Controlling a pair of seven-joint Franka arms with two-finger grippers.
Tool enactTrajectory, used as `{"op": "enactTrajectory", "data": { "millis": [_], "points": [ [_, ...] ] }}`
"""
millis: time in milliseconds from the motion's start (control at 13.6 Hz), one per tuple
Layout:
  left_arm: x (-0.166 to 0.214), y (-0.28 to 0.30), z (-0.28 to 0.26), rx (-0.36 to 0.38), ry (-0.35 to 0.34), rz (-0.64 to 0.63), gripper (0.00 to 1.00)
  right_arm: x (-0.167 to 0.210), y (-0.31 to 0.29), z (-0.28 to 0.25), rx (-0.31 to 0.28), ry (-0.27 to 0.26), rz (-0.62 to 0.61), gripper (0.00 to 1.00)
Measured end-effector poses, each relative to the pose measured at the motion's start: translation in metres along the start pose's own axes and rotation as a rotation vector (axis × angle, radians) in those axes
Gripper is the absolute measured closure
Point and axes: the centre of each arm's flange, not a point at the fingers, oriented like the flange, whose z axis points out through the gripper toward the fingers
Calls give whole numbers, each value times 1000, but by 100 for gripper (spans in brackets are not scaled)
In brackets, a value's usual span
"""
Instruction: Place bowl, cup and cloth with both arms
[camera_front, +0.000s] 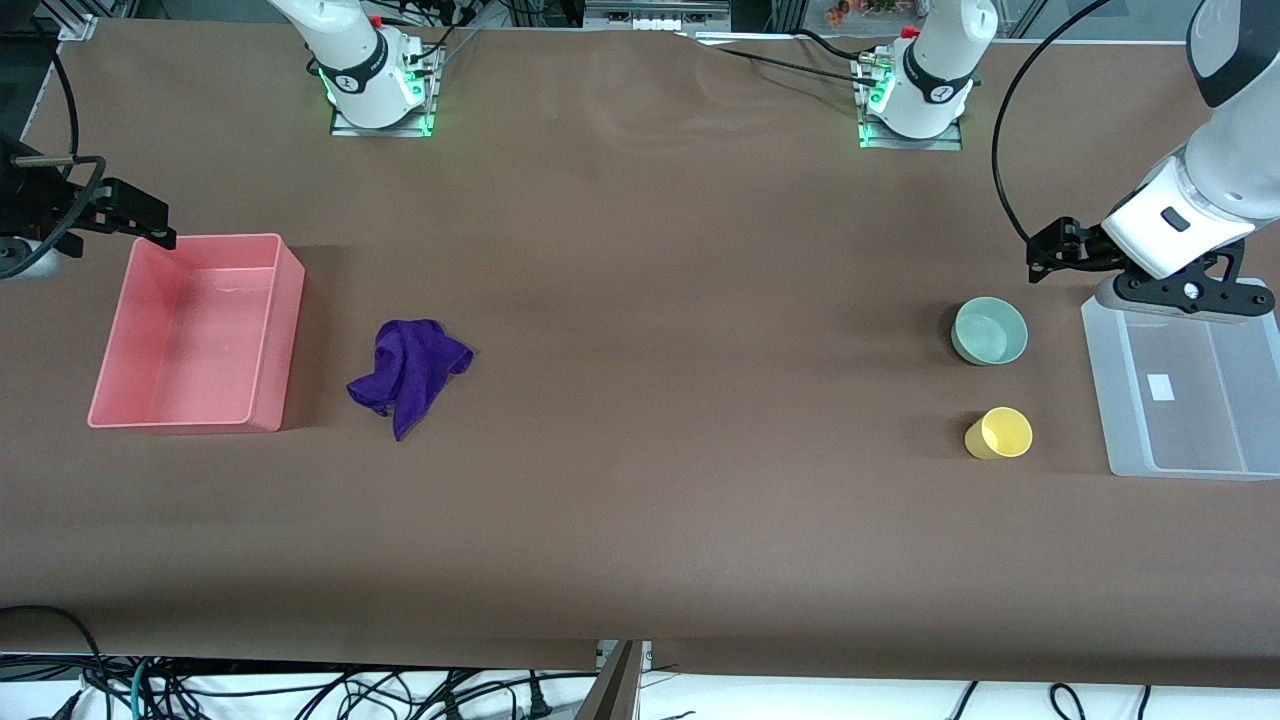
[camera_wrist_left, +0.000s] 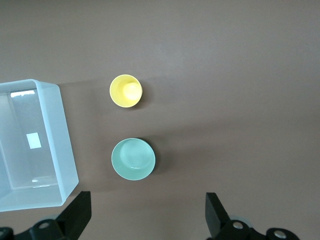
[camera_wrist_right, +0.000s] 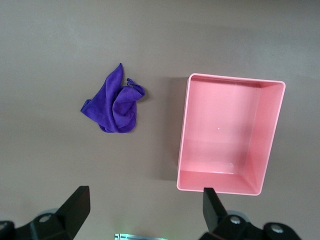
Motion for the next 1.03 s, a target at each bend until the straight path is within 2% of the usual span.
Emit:
{"op": "enactTrajectory", "data": {
  "millis": [662, 1029],
  "points": [
    [0, -1, 2, 0, -7, -1, 0, 0, 5, 1, 0, -2, 8, 0],
    [-6, -8, 23, -4, -87, -14, 0, 0, 5, 1, 1, -2, 9, 0]
  ]
}}
